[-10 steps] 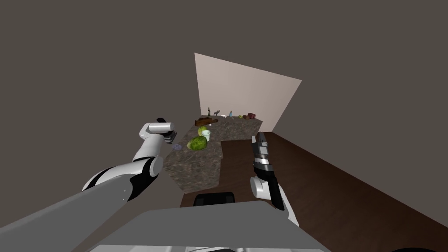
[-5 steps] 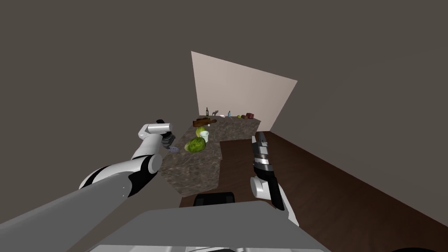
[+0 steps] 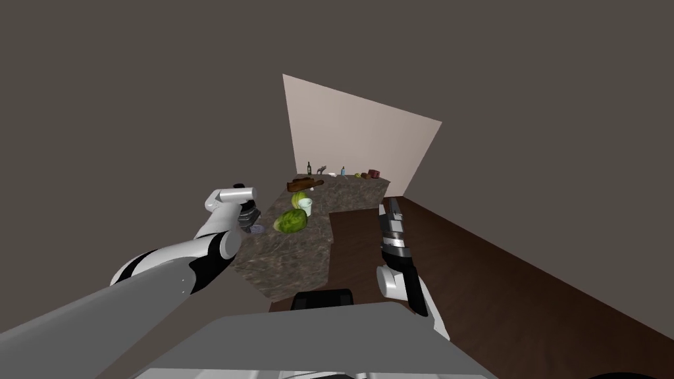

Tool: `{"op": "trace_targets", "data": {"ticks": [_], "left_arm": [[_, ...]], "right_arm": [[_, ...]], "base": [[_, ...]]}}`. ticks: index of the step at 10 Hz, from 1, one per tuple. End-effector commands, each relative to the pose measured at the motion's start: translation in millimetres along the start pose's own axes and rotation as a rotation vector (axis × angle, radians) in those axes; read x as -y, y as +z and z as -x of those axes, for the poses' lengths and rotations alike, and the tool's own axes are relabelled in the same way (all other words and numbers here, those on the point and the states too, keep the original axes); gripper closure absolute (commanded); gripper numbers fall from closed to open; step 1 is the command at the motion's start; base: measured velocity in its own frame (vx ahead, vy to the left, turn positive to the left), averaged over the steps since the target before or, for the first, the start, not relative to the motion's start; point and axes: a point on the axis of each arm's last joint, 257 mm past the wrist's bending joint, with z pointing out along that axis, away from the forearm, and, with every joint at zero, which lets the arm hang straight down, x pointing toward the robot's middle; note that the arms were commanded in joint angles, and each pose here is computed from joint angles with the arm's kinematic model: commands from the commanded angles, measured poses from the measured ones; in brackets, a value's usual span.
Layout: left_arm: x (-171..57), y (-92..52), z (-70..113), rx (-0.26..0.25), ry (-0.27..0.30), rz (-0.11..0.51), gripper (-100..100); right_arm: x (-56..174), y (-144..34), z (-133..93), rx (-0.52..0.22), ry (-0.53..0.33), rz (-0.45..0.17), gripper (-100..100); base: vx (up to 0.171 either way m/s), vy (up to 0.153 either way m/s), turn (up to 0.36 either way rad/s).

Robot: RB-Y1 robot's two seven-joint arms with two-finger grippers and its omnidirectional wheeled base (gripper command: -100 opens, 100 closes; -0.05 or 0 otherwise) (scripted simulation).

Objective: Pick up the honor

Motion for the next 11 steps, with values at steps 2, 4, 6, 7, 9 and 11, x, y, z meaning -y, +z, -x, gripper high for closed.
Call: {"op": "trace_targets", "data": {"ticks": [2, 4, 6, 7, 9, 11], "left_arm": [[-26, 7.3, -0.2, -0.026, -0.014, 0.099, -100], [-27, 5.8, 1.1, -0.028, -0.017, 0.108, -100], [-31, 17.0, -2.9, -0.030, -0.014, 0.113, -100], [-33, 21.5, -4.7, -0.030, -0.014, 0.112, -100], [-34, 25.5, -5.4, -0.031, -0.013, 0.115, -100], [-34, 26.4, -5.5, -0.030, -0.013, 0.113, 100]], "right_arm": [[0, 0.0, 0, 0.000, 0.000, 0.000, 0], [0, 0.0, 0, 0.000, 0.000, 0.000, 0], [0, 0.0, 0, 0.000, 0.000, 0.000, 0], [0, 0.0, 0, 0.000, 0.000, 0.000, 0], [0, 0.0, 0, 0.000, 0.000, 0.000, 0], [0, 0.0, 0, 0.000, 0.000, 0.000, 0]], "base": [[0.049, 0.025, -0.074], [0.033, 0.014, -0.036], [0.000, 0.000, 0.000], [0.000, 0.000, 0.000], [0.000, 0.004, 0.002], [-0.001, 0.000, 0.012]]}}
